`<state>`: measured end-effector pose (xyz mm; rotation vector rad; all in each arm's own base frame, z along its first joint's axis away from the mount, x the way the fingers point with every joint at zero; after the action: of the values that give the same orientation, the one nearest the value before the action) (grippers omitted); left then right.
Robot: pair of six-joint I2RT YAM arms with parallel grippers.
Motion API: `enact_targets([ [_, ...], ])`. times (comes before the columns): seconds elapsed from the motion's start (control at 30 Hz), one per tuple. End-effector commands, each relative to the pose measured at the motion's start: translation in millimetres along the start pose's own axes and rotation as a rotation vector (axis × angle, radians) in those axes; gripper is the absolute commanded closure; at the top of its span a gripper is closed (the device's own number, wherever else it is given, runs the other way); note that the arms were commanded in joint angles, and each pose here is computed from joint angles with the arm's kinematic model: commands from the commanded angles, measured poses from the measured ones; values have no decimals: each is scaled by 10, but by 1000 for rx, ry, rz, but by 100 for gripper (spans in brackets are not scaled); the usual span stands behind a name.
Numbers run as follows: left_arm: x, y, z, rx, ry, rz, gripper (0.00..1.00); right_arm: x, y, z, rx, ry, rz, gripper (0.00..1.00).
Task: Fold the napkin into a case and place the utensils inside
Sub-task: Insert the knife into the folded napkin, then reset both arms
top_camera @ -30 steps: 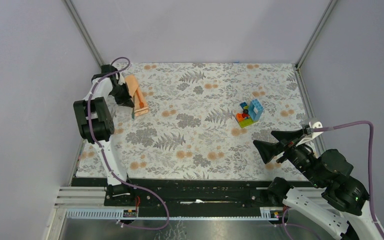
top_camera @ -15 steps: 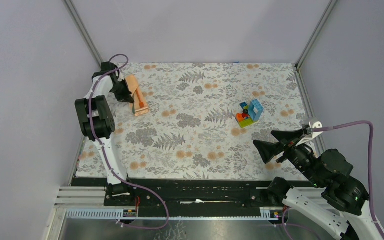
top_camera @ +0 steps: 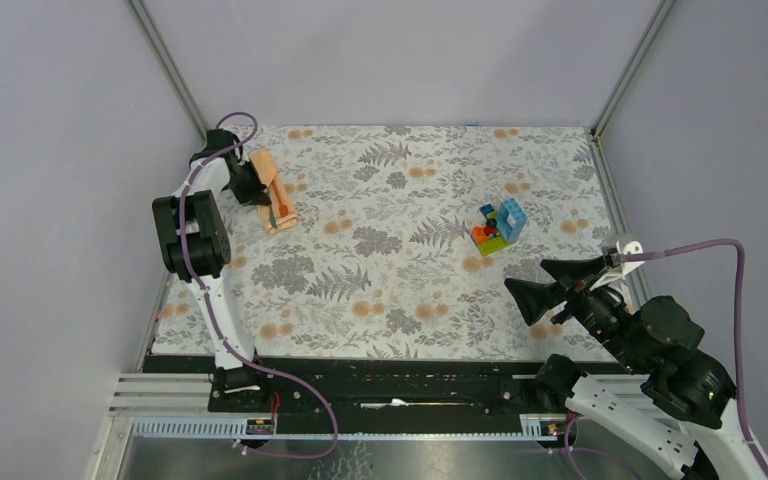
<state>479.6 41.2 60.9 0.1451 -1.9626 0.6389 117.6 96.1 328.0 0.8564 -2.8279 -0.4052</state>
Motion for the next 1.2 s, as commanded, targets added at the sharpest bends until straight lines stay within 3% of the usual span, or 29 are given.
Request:
enact_targets([
  [0.0, 173, -135, -286, -3, -117, 25, 100, -46, 2, -80, 6, -30, 10, 0],
  [0.7, 4, -80, -497, 48, -195, -9, 100, -93, 8, -53, 12, -12, 14, 0],
  [1.17, -87, -80, -523, 1, -242, -32, 100, -116, 9, -36, 17, -3, 16, 0],
])
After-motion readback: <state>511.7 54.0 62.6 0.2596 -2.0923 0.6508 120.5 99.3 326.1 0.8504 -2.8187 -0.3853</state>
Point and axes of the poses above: each gripper's point midway between its finger pads, its own x axis back along the fingers, its own y axis along the line the jaws close on, z = x × y, the point moved 2 cm from there along x, back along the fingers, and after that the axes turned 1 degree about x, right-handed, at the moved point
